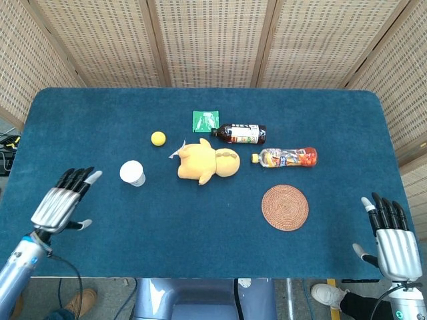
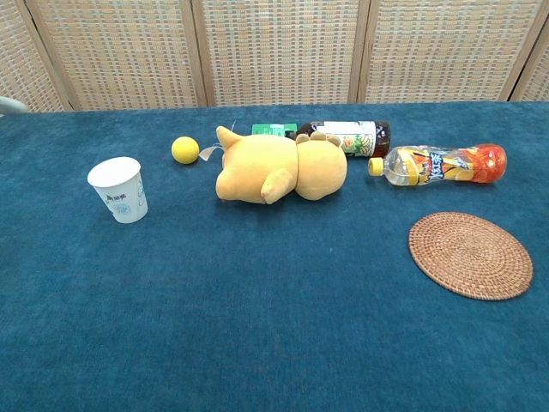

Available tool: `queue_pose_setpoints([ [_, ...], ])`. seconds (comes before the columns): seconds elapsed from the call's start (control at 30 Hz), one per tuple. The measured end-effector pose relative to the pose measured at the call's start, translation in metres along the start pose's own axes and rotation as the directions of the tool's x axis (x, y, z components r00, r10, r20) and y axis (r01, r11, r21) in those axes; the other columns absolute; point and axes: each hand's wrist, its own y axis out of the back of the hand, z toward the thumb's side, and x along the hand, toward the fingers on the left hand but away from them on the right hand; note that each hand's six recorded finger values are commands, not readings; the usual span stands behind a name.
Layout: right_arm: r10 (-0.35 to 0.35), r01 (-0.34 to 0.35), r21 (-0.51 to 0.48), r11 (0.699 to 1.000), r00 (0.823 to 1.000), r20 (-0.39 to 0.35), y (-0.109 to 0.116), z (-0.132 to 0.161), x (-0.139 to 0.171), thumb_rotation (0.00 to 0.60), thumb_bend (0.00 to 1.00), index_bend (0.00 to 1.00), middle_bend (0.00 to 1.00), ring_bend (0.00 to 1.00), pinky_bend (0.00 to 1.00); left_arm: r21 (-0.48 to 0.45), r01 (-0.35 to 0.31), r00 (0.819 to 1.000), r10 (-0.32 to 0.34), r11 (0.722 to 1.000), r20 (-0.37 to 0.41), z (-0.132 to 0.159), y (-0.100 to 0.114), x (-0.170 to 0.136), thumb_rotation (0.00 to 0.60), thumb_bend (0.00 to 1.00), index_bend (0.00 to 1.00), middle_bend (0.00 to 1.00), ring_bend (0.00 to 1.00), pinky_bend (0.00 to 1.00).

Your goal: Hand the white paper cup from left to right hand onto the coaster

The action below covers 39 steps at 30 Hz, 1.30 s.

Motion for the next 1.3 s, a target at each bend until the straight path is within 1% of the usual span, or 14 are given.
queue_pose_setpoints([
  [0.03, 0.001, -0.001, 0.004, 1.000, 1.000, 0.002, -0.001, 0.000, -0.001, 0.600, 0.00, 0.07, 0.00, 0.00, 0.00, 0.027, 0.021, 0.999, -0.022, 0.999, 0.025, 0.003, -0.001, 0.018, 0.600, 0.00, 0.00, 0.00, 0.00, 0.00],
  [0.13, 0.004, -0.004, 0.014, 1.000, 1.000, 0.010, -0.003, -0.001, -0.002, 0.600, 0.00, 0.07, 0.00, 0.00, 0.00, 0.078, 0.036, 0.998, -0.040, 0.996, 0.048, 0.005, -0.002, 0.052, 0.600, 0.00, 0.00, 0.00, 0.00, 0.00],
  [0.23, 0.013, -0.014, 0.022, 1.000, 1.000, 0.021, -0.006, -0.003, -0.004, 0.600, 0.00, 0.07, 0.00, 0.00, 0.00, 0.101, 0.035, 0.998, -0.041, 0.994, 0.056, 0.008, -0.004, 0.078, 0.600, 0.00, 0.00, 0.00, 0.00, 0.00],
  [0.3, 0.021, -0.022, 0.028, 0.999, 0.999, 0.029, -0.008, -0.005, -0.005, 0.600, 0.00, 0.07, 0.00, 0.00, 0.00, 0.110, 0.040, 0.997, -0.048, 0.993, 0.064, 0.011, -0.006, 0.093, 0.600, 0.00, 0.00, 0.00, 0.00, 0.02],
  [0.4, 0.032, -0.034, 0.038, 0.999, 0.998, 0.045, -0.012, -0.008, -0.007, 0.600, 0.00, 0.07, 0.00, 0.00, 0.00, 0.110, 0.045, 0.996, -0.053, 0.993, 0.074, 0.017, -0.010, 0.110, 0.600, 0.00, 0.00, 0.00, 0.00, 0.07],
  [0.53, 0.049, -0.052, 0.043, 0.998, 0.997, 0.052, -0.018, -0.009, -0.009, 0.600, 0.00, 0.07, 0.00, 0.00, 0.00, 0.125, 0.071, 0.993, -0.081, 0.990, 0.080, 0.022, -0.016, 0.127, 0.600, 0.00, 0.00, 0.00, 0.01, 0.13],
  [0.67, 0.060, -0.062, 0.046, 0.997, 0.997, 0.052, -0.021, -0.010, -0.011, 0.600, 0.00, 0.08, 0.00, 0.00, 0.00, 0.132, 0.076, 0.994, -0.086, 0.988, 0.073, 0.024, -0.020, 0.141, 0.600, 0.00, 0.00, 0.06, 0.06, 0.19],
  [0.7, 0.061, -0.063, 0.045, 0.997, 0.997, 0.054, -0.021, -0.010, -0.011, 0.600, 0.00, 0.08, 0.00, 0.00, 0.00, 0.132, 0.076, 0.994, -0.086, 0.988, 0.071, 0.025, -0.021, 0.144, 0.600, 0.01, 0.01, 0.09, 0.09, 0.22],
  [0.73, 0.061, -0.063, 0.045, 0.997, 0.997, 0.055, -0.021, -0.011, -0.011, 0.600, 0.00, 0.08, 0.00, 0.00, 0.00, 0.130, 0.076, 0.994, -0.086, 0.989, 0.069, 0.026, -0.021, 0.146, 0.600, 0.01, 0.03, 0.12, 0.12, 0.23],
  [0.8, 0.060, -0.063, 0.044, 0.997, 0.996, 0.059, -0.022, -0.012, -0.011, 0.600, 0.00, 0.08, 0.00, 0.00, 0.00, 0.126, 0.075, 0.995, -0.083, 0.989, 0.063, 0.027, -0.022, 0.152, 0.600, 0.01, 0.13, 0.20, 0.20, 0.28],
  [0.87, 0.060, -0.062, 0.044, 0.997, 0.996, 0.059, -0.021, -0.012, -0.012, 0.600, 0.00, 0.09, 0.00, 0.00, 0.00, 0.122, 0.071, 0.995, -0.079, 0.990, 0.058, 0.028, -0.022, 0.156, 0.600, 0.02, 0.26, 0.31, 0.28, 0.34],
  [0.97, 0.060, -0.063, 0.045, 0.997, 0.996, 0.061, -0.022, -0.013, -0.012, 0.600, 0.00, 0.09, 0.00, 0.00, 0.00, 0.112, 0.071, 0.996, -0.077, 0.991, 0.049, 0.029, -0.024, 0.162, 0.600, 0.03, 0.36, 0.39, 0.36, 0.39],
  [1.13, 0.057, -0.060, 0.042, 0.997, 0.996, 0.066, -0.021, -0.015, -0.012, 0.600, 0.00, 0.10, 0.00, 0.00, 0.00, 0.109, 0.099, 0.994, -0.104, 0.989, 0.039, 0.031, -0.029, 0.167, 0.600, 0.07, 0.45, 0.47, 0.42, 0.41],
  [1.3, 0.046, -0.048, 0.042, 0.998, 0.997, 0.066, -0.018, -0.015, -0.010, 0.600, 0.00, 0.10, 0.00, 0.00, 0.00, 0.087, 0.107, 0.994, -0.109, 0.990, 0.023, 0.029, -0.029, 0.167, 0.600, 0.08, 0.46, 0.48, 0.42, 0.41],
])
